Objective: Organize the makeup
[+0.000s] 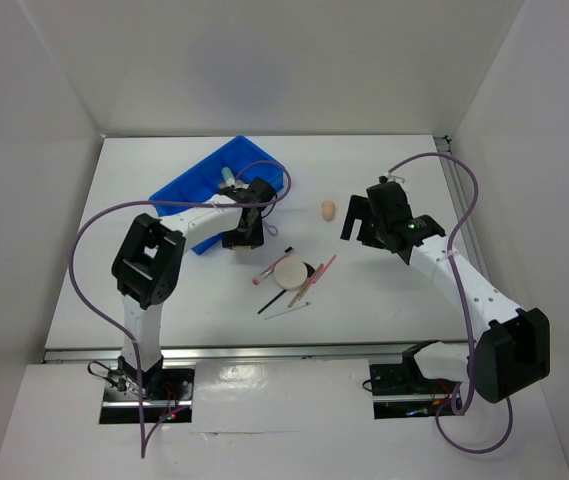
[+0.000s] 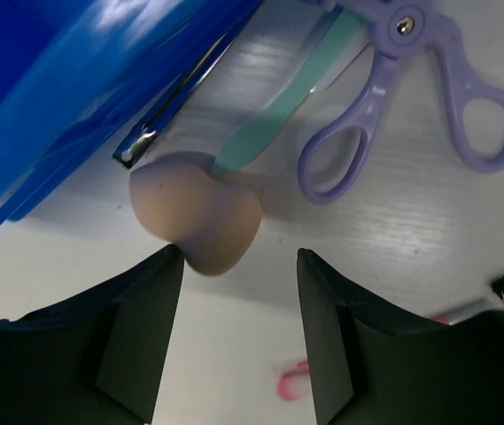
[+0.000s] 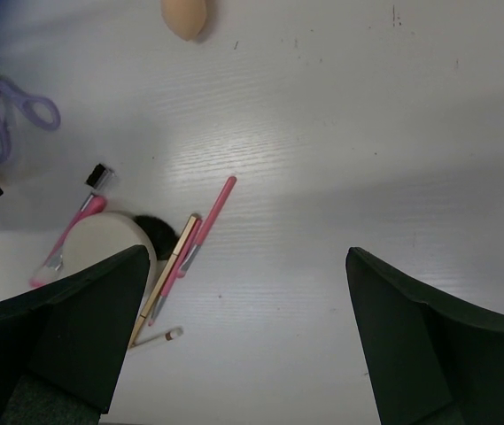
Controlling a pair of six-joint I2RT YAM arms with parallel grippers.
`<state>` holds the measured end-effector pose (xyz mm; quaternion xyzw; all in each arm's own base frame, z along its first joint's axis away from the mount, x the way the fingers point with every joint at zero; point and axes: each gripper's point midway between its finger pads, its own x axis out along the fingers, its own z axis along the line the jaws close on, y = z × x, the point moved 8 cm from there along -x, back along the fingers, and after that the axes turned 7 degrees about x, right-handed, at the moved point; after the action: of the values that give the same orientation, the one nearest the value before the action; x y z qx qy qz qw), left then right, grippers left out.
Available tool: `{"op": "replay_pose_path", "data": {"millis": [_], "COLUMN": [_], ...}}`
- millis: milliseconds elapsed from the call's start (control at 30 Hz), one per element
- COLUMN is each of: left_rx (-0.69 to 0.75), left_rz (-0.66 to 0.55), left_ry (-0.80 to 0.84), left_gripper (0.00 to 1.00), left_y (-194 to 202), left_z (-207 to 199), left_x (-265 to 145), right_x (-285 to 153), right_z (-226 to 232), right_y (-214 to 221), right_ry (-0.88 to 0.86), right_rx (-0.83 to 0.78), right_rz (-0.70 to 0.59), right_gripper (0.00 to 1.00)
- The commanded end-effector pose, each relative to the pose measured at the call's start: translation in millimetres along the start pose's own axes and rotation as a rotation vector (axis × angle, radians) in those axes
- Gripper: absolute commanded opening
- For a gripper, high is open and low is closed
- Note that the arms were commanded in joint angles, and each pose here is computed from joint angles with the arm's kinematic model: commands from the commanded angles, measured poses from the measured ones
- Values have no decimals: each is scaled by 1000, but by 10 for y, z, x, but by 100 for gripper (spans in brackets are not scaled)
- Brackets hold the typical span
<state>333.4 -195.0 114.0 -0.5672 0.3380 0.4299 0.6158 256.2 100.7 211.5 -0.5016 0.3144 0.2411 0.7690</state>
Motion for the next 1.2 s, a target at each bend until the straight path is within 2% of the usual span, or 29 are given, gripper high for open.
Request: {"op": "replay_pose_path", "data": {"millis": [0,167,267,300,333,400,433,533,600,667,733,800,867,900,933,967,1033,1067,1167], "left_rx": [-50,-62,-51,-48,-48,-38,-47,4,14,-3,-16,-60,-56,-91,-74,-98,-106,-97,-138], "left_rz": [-27,-31,-41,-39,-39,-23,-41,-25,-26,-39,-110,-180,-191,-257,-230,-287,-301,-285,-386], "left_ry": [-31,-92,-109,-113,-113,-133,-122,-131,-104,-58,25,98,149,187,178,209,230,231,315], "left_gripper": [67,55,45,41,30,18,10,6,0,0,0,0,0,0,0,0,0,0,0], "left_y": [-143,-190,-199,-214,-214,-200,-251,-152,-122,-125,-289,-597,-810,-1092,-1169,-1412,-1605,-1676,-2015], "left_z": [-40,18,39,74,75,107,118,76,82,72,79,117,96,109,46,57,14,-57,-71], "left_x": [110,174,177,188,188,155,55,-198,-395,-570,-800,-945,-920,-1054,-874,-991,-898,-666,-537], "right_x": [-41,-43,-43,-43,-57,-57,-57,-57,-46,-46,-18,12,14,27,26,10,11,11,12], "right_z": [24,1,1,1,18,18,18,18,26,26,24,32,23,26,3,22,16,15,8], "right_y": [-63,-54,-54,-54,-80,-80,-80,-80,-102,-102,-91,-92,-99,-124,-120,-150,-156,-156,-161], "right_ry": [-23,-9,-9,-9,-15,-15,-15,-15,-8,-8,-1,0,9,22,37,31,38,38,45], "right_rx": [17,6,6,6,8,8,8,8,8,8,6,6,6,6,-5,-3,-2,-2,-2], "right_rz": [-33,-31,-31,-31,-38,-38,-38,-38,-43,-43,-35,-34,-41,-51,-51,-59,-65,-65,-70], "right_gripper": [100,100,100,100,100,100,100,100,100,100,100,100,100,100,100,100,100,100,100]}}
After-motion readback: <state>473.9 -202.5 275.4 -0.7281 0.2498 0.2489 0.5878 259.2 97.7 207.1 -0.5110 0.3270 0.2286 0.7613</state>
